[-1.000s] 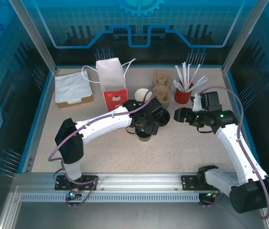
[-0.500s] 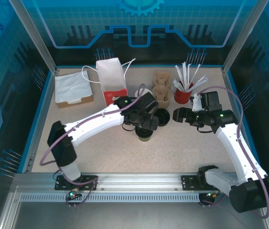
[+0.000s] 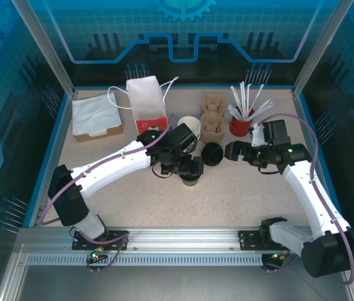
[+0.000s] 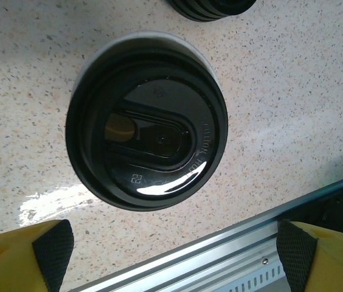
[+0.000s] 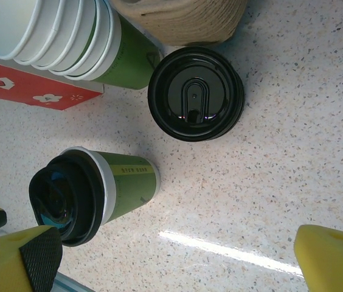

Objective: Pack the takeout coffee

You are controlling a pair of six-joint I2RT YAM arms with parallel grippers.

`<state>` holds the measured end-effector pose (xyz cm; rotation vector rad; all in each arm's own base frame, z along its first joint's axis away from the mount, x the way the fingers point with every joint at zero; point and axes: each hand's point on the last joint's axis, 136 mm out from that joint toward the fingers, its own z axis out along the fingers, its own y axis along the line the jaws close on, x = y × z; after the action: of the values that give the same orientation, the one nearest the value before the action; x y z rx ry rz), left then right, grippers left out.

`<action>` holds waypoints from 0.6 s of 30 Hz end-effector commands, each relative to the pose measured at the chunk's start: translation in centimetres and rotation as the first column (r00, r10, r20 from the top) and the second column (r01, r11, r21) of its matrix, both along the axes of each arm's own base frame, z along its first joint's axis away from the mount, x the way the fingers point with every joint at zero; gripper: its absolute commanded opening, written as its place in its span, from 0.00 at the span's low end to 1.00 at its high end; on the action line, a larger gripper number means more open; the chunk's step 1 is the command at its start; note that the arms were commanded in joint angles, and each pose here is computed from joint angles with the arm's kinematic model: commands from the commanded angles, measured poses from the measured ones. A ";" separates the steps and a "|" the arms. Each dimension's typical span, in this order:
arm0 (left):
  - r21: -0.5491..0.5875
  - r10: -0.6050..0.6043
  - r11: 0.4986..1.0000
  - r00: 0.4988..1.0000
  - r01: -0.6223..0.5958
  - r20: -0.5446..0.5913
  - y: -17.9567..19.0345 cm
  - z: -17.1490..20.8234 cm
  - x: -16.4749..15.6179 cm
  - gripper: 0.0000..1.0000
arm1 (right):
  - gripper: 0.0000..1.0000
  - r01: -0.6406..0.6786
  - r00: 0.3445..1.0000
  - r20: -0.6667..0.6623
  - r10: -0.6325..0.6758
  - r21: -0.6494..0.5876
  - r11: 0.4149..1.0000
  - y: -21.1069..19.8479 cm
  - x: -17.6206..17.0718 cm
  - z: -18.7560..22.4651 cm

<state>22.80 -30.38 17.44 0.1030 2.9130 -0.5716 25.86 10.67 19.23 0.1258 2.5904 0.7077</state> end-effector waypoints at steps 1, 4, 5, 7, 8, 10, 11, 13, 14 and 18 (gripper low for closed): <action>-0.029 0.000 1.000 0.999 -0.001 -0.037 -0.8 -0.5 -0.3 0.90 | 1.00 0.003 1.000 -0.007 -0.003 0.025 1.000 0.1 0.1 -0.1; -0.037 -0.006 0.999 0.999 0.005 -0.049 -1.2 -0.7 -0.3 0.89 | 1.00 0.002 1.000 -0.006 -0.002 0.023 1.000 0.1 0.1 -0.1; -0.035 -0.007 0.999 0.999 0.005 -0.053 -1.2 -0.8 -0.4 0.89 | 1.00 0.002 1.000 -0.006 -0.002 0.021 1.000 0.0 0.1 -0.1; -0.029 -0.007 1.000 0.998 0.006 -0.057 -1.1 -1.0 -0.5 0.89 | 1.00 0.004 1.000 -0.004 -0.004 0.020 1.000 0.0 0.2 0.0; -0.027 -0.006 1.000 0.998 0.005 -0.057 -1.1 -1.1 -0.4 0.89 | 1.00 0.004 1.000 -0.004 -0.004 0.019 1.000 0.0 0.2 0.0; -0.021 -0.006 1.000 0.998 0.004 -0.061 -1.1 -1.2 -0.4 0.89 | 1.00 0.006 1.000 -0.002 -0.006 0.015 1.000 -0.1 0.2 0.0; -0.017 -0.005 1.000 0.998 0.004 -0.065 -1.0 -1.3 -0.4 0.89 | 1.00 0.007 1.000 -0.003 -0.007 0.014 1.000 -0.1 0.3 -0.1; -0.008 -0.003 1.000 0.997 0.002 -0.072 -1.0 -1.6 -0.4 0.89 | 1.00 0.007 1.000 -0.004 -0.007 0.013 1.000 -0.1 0.3 -0.1; -0.007 -0.003 1.000 0.997 0.002 -0.074 -1.0 -1.7 -0.5 0.89 | 1.00 0.005 1.000 -0.003 -0.005 0.013 1.000 -0.1 0.3 0.0; -0.002 -0.003 1.000 0.997 0.003 -0.081 -1.1 -2.0 -0.4 0.90 | 1.00 0.006 1.000 -0.003 -0.006 0.010 1.000 -0.1 0.3 -0.1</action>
<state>22.91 -31.35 15.95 0.1100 2.9511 -0.5830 25.96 10.67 19.09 0.1270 2.5945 0.7062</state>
